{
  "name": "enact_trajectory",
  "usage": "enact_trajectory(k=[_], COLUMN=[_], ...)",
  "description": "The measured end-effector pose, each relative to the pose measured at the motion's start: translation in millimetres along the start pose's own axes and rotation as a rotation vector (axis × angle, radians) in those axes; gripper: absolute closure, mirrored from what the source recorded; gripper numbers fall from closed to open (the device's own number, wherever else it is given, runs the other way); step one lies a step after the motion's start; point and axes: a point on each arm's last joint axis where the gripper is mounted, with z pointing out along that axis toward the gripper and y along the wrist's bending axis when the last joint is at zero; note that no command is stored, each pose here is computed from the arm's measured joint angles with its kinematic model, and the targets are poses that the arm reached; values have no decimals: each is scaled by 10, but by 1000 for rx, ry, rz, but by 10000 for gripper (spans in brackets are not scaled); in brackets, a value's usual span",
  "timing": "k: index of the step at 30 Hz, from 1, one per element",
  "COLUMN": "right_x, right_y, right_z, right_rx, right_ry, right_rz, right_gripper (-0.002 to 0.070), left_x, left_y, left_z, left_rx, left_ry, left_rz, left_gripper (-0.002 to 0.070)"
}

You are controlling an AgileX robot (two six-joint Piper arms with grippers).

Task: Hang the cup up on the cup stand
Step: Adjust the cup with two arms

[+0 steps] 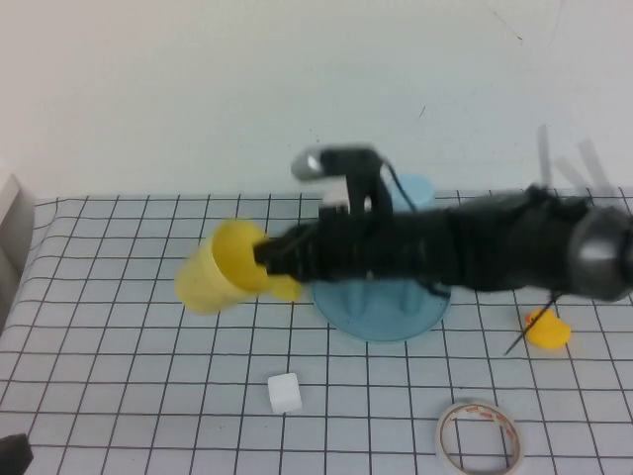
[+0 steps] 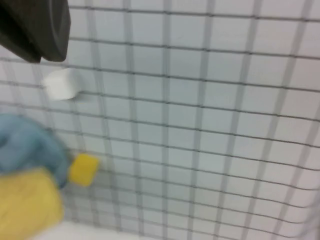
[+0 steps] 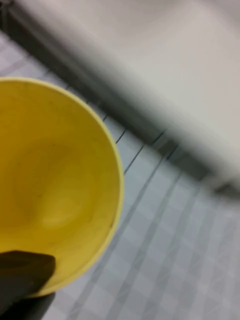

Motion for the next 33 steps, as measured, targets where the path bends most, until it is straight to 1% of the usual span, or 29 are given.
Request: enact_trajectory(k=[3, 7, 10, 13, 17, 20, 25, 27, 29, 30, 31, 33], right_x=[-316, -652, -801, -822, -730, -567, -214, -119, -42, -22, -10, 8], right_y=[326, 703, 930, 1074, 1166, 1157, 1055, 1028, 1010, 1014, 1027, 1061], right_z=[-335, -825, -1175, -1440, -1685, -1778, -1826, -1836, -1827, -1824, -1825, -1831], right_rx=[-85, -140, -160, -172, -174, -167, -133, -126, -133, -144, -160, -199], right_ry=[-95, -227, -311, -357, -375, -354, -289, -271, -254, -252, -252, -257], right_rz=[-111, -253, -341, -404, -448, -472, -575, -617, -663, -685, -709, -753], right_gripper=[659, 659, 659, 659, 659, 659, 659, 659, 659, 659, 659, 659], left_x=[-73, -310, -498, -631, -699, -696, -622, -582, -550, -539, -536, -524], left_y=[-76, -241, -369, -464, -537, -551, -506, -483, -469, -469, -474, -492], left_z=[-37, -181, -319, -430, -490, -483, -363, -283, -213, -179, -149, -84], left_rx=[61, 172, 263, 349, 464, 524, 542, 549, 563, 574, 587, 612], left_ry=[-26, -119, -198, -257, -281, -276, -242, -209, -174, -152, -130, -74], left_rz=[-39, -18, -52, -124, -297, -416, -557, -647, -738, -782, -824, -885], left_gripper=[676, 676, 676, 676, 677, 677, 676, 668, 630, 590, 536, 384])
